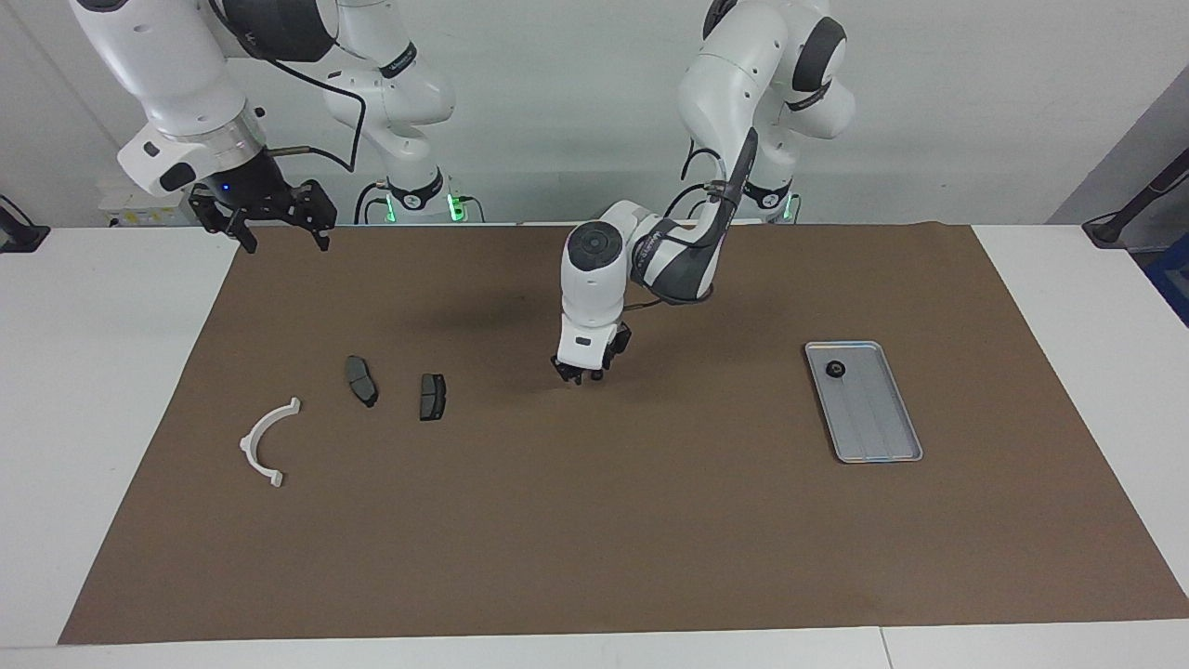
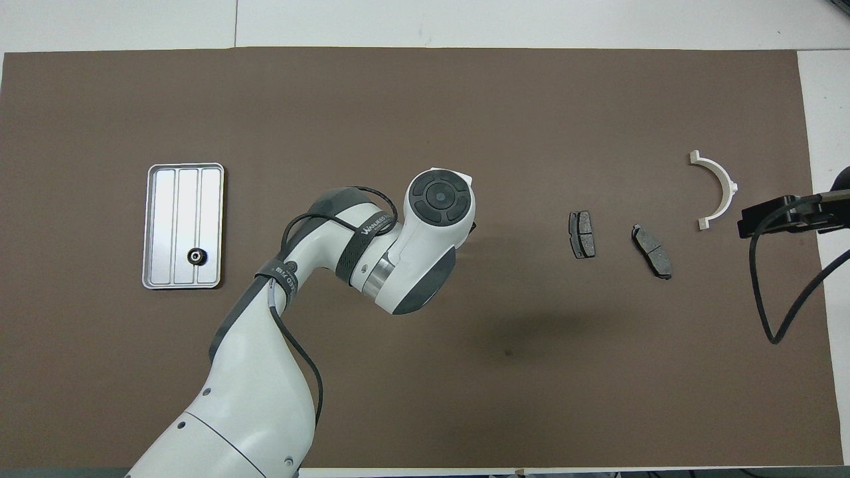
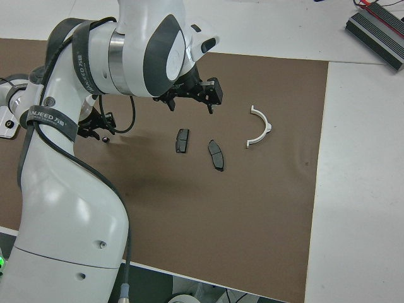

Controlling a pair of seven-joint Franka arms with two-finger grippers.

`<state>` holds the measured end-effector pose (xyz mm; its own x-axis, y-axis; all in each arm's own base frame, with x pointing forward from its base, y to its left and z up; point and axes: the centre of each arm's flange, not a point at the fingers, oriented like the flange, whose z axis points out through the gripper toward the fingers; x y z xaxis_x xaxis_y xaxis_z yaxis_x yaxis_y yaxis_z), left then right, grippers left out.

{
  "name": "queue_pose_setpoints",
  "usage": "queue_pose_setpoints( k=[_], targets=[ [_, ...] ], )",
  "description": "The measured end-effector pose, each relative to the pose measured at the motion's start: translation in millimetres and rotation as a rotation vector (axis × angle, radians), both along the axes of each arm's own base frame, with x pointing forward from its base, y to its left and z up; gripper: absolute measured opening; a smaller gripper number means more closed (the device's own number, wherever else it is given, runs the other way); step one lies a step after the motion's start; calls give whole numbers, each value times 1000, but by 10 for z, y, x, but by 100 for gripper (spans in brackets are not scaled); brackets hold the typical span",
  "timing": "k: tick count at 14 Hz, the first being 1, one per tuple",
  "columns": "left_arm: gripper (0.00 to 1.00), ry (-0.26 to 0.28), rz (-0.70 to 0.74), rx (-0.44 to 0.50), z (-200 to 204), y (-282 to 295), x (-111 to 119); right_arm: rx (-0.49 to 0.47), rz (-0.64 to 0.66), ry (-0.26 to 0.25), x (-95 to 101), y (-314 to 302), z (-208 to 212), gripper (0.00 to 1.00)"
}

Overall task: Pick bearing gear from pile to tray
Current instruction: 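Move the left gripper to the small ring and grasp it, then carry the ring with the left gripper over the silver tray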

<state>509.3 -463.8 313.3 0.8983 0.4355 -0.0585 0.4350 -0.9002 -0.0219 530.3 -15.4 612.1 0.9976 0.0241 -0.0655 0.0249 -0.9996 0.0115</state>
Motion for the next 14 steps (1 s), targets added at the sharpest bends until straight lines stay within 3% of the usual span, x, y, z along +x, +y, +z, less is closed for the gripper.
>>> queue_pose_setpoints(
  k=[11, 14],
  targets=[
    [60, 12, 3, 15, -177, 72, -46, 1, 4, -29, 33, 19, 23, 100],
    [50, -1, 2, 2, -192, 61, -51, 1, 4, -32, 37, 19, 26, 100]
  ],
)
